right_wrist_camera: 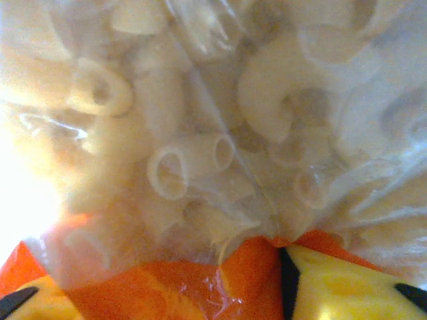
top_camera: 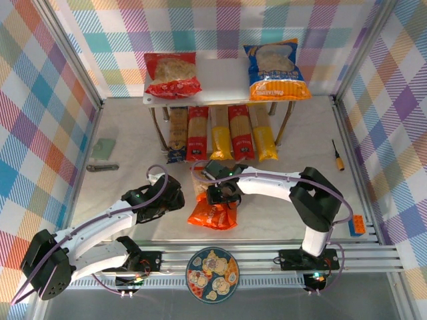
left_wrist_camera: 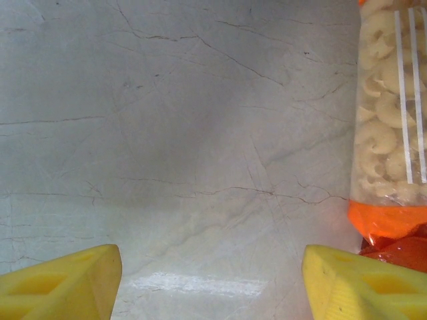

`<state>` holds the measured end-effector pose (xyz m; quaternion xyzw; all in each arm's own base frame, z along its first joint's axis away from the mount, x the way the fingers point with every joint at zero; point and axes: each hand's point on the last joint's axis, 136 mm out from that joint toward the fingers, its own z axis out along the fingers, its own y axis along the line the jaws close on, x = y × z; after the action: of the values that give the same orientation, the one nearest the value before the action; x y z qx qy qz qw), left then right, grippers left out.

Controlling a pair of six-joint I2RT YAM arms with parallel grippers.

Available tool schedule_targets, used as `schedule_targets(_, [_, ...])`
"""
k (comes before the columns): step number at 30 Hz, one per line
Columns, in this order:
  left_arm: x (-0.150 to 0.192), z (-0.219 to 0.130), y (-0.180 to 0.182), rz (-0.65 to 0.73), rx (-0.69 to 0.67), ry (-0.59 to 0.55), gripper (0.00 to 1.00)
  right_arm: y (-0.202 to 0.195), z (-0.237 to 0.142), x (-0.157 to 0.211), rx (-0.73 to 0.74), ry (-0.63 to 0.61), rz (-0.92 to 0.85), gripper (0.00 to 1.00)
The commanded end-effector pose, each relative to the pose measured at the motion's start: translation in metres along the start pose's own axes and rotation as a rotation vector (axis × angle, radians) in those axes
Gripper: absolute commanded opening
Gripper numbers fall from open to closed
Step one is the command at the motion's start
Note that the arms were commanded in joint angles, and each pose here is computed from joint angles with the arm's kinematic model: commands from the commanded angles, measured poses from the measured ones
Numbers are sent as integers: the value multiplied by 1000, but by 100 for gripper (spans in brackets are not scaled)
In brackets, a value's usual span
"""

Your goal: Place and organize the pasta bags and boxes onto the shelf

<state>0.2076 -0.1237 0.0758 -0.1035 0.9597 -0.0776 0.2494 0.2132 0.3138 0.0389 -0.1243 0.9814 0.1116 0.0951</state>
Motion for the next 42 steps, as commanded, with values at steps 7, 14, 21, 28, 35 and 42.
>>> schedule_targets(7, [-6, -5, 2, 6, -7, -5, 72, -43, 8, 52, 105, 194, -42, 17])
schedule_targets(14, [-8, -6, 0, 5, 0, -5, 72, -27, 0, 45, 28, 173, -58, 0])
schedule_targets(21, [-9, -6, -1, 3, -1, -9, 72, -9, -30, 30, -68, 88, -96, 0])
schedule_targets(28, [-12, -6, -4, 4, 5, -15, 72, 3, -66, 13, -153, -54, -155, 0])
schedule_targets(35, [-14, -7, -4, 1, 8, -20, 72, 8, -97, 5, -176, -108, -193, 0])
schedule_targets(42, [-18, -12, -4, -3, 14, -35, 72, 9, -136, 0, -198, -173, -220, 0])
